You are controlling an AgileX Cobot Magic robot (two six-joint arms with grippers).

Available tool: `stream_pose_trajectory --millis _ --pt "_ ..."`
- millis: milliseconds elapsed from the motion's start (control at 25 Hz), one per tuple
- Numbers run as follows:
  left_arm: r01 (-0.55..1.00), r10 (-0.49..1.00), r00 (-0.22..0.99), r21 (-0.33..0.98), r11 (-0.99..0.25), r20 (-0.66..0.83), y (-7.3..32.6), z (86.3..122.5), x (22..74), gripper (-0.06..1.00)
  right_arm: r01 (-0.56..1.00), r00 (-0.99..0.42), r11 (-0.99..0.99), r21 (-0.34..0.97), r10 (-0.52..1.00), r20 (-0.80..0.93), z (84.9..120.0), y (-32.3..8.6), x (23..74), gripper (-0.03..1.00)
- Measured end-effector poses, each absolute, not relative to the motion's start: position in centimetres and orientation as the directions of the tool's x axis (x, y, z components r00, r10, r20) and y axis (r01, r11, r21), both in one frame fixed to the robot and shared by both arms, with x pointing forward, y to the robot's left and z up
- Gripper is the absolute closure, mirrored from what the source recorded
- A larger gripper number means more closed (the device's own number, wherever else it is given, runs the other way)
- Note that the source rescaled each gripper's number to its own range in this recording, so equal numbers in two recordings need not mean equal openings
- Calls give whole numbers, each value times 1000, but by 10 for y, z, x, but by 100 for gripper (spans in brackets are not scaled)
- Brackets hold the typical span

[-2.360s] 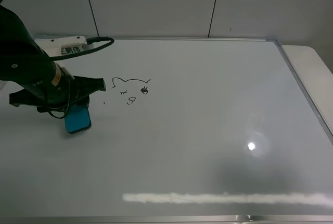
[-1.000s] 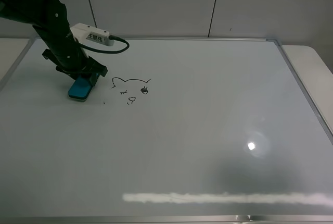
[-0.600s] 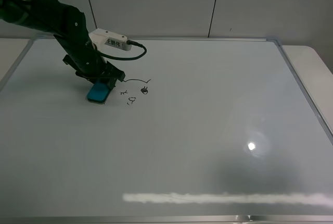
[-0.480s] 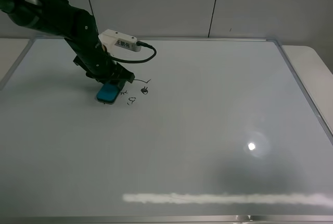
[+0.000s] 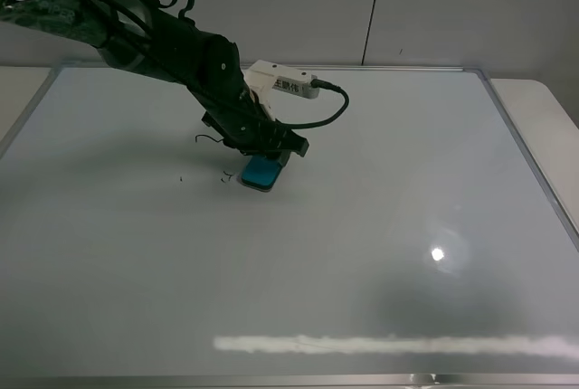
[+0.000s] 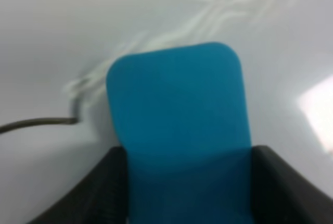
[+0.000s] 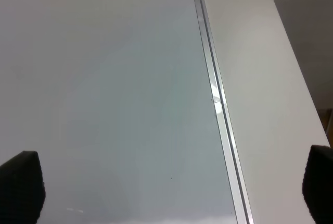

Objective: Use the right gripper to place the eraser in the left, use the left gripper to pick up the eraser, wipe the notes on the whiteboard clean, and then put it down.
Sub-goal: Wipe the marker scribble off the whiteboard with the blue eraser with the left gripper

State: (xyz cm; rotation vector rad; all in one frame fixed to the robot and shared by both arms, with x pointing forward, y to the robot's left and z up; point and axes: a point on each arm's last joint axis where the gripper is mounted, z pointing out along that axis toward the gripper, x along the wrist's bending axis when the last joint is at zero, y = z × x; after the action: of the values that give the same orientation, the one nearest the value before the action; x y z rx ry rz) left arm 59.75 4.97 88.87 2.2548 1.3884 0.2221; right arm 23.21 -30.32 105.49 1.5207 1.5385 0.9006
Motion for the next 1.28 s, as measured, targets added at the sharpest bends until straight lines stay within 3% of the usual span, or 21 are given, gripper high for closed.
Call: stream_pose_trajectory --millis 320,960,1280 --pt "814 885 454 450 -367 -100 61 888 603 91 448 17 34 893 999 -47 1055 -303 232 -3" --pt "881 973 228 419 -217 25 203 892 660 91 448 17 34 893 999 -47 1055 -303 232 -3" --pt "867 957 285 413 -278 45 186 893 655 91 448 17 34 893 999 -47 1055 -303 232 -3"
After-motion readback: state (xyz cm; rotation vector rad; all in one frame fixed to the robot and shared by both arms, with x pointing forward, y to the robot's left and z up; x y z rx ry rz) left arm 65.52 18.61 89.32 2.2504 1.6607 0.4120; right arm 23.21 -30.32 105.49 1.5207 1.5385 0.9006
